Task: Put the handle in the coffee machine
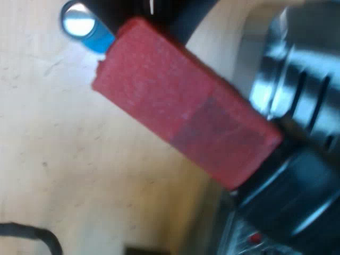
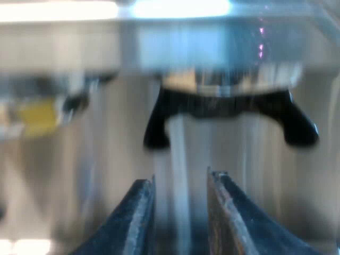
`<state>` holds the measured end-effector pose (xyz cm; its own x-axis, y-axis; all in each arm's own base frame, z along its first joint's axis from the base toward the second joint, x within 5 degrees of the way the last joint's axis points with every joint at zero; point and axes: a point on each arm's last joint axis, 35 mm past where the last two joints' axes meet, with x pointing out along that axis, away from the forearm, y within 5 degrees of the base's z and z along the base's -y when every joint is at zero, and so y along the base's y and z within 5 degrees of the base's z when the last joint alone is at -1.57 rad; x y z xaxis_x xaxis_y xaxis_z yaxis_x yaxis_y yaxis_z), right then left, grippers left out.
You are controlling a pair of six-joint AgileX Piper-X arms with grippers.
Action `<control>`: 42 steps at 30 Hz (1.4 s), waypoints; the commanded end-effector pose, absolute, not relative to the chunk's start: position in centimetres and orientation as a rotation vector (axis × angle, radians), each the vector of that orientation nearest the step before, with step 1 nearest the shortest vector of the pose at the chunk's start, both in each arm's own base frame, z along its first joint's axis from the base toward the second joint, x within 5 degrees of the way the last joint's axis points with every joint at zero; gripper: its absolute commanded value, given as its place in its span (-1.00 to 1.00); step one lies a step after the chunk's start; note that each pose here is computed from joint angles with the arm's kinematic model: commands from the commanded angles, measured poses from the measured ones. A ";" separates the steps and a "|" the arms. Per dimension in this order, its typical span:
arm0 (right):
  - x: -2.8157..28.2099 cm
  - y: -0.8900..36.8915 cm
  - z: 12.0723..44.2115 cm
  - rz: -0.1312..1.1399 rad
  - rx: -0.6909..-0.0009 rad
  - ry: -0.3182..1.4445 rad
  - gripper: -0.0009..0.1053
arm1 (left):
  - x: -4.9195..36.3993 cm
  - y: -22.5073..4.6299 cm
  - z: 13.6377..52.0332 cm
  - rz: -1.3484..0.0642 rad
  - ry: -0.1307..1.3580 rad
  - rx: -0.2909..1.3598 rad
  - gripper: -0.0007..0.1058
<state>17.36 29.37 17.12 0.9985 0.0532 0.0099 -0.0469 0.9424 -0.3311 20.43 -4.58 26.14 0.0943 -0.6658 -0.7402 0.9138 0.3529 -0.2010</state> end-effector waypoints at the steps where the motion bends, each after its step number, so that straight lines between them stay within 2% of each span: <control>1: 15.5 28.8 16.9 0.092 -0.343 0.014 -0.46 | 20.0 -6.3 26.8 -1.323 0.783 0.350 -0.98; 7: 12.7 26.9 17.1 0.135 -0.429 0.043 -0.46 | 19.4 -8.1 26.7 -1.384 0.792 0.422 -0.98; 12: 11.1 24.6 18.6 0.167 -0.414 0.046 -0.46 | 19.6 -8.5 26.9 -1.383 0.771 0.436 -0.98; 15: 10.3 23.7 19.7 0.220 -0.410 0.058 -0.46 | 20.3 -8.7 27.3 -1.334 0.745 0.403 -0.98; 17: 9.8 23.2 20.7 0.309 -0.397 0.072 -0.46 | 20.6 -9.0 27.7 -1.327 0.714 0.406 -0.98; 19: 9.5 22.8 21.3 0.395 -0.353 0.098 -0.46 | 20.7 -9.4 27.7 -1.335 0.694 0.418 -0.98; 22: 9.1 21.6 22.0 0.458 -0.310 0.166 -0.46 | 20.6 -10.0 27.9 -1.334 0.693 0.410 -0.98; 27: 8.2 20.0 22.7 0.591 -0.335 0.250 -0.46 | 20.7 -11.2 28.2 -1.342 0.662 0.400 -0.98; 29: 7.9 19.4 23.6 0.639 -0.332 0.261 -0.46 | 21.0 -11.6 28.3 -1.304 0.660 0.388 -0.98; 33: 7.8 19.1 24.5 0.644 -0.323 0.256 -0.46 | 21.5 -11.7 28.5 -1.226 0.667 0.372 -0.98; 36: 7.7 18.9 25.8 0.645 -0.323 0.256 -0.46 | 22.0 -11.7 28.7 -1.112 0.696 0.333 -0.98; 42: 7.8 19.1 26.4 0.645 -0.313 0.249 -0.46 | 22.9 -11.7 29.2 -0.907 0.745 0.164 -0.98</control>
